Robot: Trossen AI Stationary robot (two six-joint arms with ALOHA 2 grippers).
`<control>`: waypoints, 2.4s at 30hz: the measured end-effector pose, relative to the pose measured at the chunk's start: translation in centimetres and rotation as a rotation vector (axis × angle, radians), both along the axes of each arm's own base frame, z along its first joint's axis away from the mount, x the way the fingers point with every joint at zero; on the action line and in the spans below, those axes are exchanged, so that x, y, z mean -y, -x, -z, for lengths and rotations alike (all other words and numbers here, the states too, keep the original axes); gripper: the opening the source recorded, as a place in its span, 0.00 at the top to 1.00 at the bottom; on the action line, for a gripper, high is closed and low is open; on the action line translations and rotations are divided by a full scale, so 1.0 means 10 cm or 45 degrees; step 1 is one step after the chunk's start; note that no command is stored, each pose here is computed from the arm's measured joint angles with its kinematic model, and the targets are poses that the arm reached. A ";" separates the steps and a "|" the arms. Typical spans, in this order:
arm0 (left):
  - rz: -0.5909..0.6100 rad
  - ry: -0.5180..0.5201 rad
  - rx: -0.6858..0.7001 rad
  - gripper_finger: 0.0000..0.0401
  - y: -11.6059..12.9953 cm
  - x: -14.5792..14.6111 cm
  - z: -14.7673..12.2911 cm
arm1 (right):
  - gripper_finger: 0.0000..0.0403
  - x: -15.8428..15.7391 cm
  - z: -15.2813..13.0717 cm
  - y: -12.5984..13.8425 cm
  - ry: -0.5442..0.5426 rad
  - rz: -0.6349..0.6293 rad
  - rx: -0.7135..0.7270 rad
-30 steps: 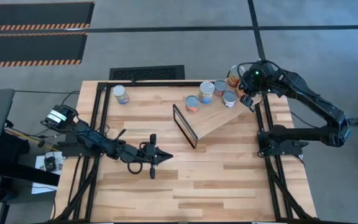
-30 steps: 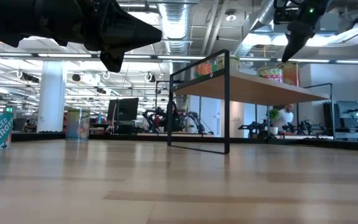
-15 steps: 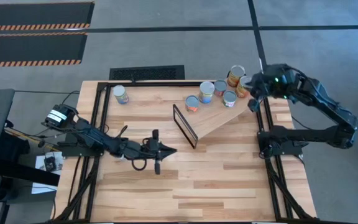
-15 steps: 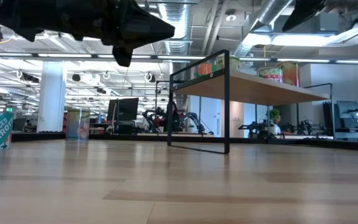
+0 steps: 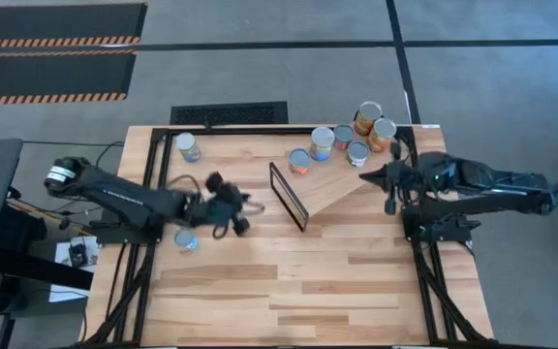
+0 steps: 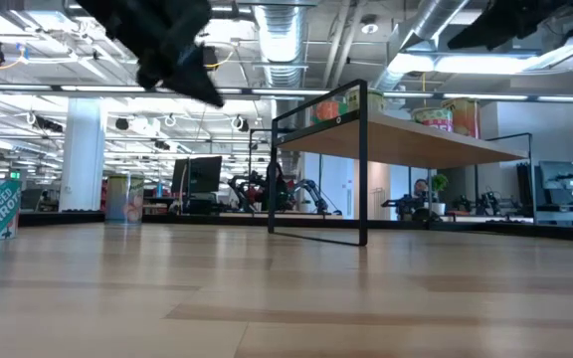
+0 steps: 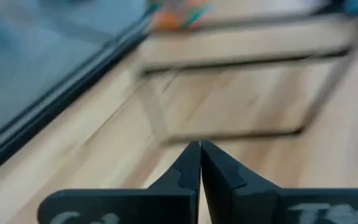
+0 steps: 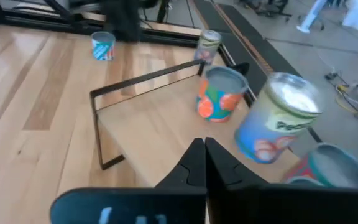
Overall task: Pick and place cans onto a shelf
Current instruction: Put the canned peaches on the shelf aligned with the other canned peaches
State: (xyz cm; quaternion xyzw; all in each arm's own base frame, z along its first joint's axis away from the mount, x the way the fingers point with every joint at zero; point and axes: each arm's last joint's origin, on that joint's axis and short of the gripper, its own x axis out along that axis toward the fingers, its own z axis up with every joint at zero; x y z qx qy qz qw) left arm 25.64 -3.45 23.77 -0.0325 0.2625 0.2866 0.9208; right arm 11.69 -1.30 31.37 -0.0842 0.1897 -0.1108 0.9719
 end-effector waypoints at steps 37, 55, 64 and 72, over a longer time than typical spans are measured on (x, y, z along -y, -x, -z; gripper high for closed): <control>-0.729 0.246 -0.968 0.66 0.90 -2.19 0.38 | 0.98 -0.74 0.32 -0.29 0.234 -0.212 0.123; -0.241 0.331 -0.951 1.00 0.71 -1.75 0.09 | 0.98 -0.74 0.32 -0.29 0.235 -0.212 0.122; 0.147 0.292 -0.708 1.00 0.26 -0.75 -0.29 | 0.98 -0.74 0.32 -0.29 0.228 -0.211 0.124; 0.379 0.312 -0.571 1.00 -0.18 0.40 -0.30 | 0.98 -0.75 0.32 -0.28 0.191 -0.212 0.128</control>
